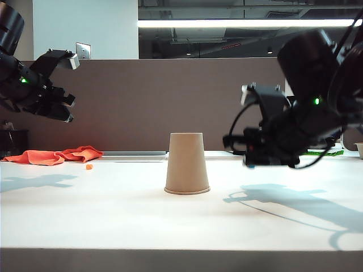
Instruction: Throw the dice onto the paper cup, compare its value with the values of the other dice on the table, place the die with the higher value on the paper cup, and take no action if both dice have the same value.
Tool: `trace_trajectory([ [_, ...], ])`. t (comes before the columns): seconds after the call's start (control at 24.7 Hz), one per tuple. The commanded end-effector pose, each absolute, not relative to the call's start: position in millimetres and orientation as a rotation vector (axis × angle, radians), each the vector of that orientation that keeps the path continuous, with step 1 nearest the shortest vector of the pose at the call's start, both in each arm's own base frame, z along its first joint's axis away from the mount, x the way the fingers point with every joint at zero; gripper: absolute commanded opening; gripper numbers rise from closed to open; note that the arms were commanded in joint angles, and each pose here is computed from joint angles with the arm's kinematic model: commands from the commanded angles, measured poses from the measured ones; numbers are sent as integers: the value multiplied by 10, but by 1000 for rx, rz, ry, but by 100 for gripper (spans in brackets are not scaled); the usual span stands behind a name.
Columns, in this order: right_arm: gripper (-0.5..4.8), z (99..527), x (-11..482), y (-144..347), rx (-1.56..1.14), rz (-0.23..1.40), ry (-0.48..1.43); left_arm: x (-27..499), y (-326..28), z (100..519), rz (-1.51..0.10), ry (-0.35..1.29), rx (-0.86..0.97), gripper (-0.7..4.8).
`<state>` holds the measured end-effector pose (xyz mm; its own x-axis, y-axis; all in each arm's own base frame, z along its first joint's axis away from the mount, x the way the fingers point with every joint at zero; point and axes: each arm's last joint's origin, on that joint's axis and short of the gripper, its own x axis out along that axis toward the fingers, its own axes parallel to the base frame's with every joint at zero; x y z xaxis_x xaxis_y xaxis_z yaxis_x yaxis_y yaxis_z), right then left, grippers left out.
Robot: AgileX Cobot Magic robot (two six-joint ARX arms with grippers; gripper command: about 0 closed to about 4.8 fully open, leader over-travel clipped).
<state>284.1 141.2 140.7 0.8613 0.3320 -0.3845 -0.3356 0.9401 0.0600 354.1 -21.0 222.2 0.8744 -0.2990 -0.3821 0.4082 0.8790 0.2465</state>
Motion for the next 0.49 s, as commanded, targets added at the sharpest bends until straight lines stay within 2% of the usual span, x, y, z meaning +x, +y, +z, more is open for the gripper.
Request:
trace_trajectory([
  [0.04,49,1578,2825,1415,11,360,335,3540,-214,2254,-379,325,328,-5],
  [0.49,49,1964,2796,1469,172,559,225,3540,-214,2253,-379,326,327,-5],
])
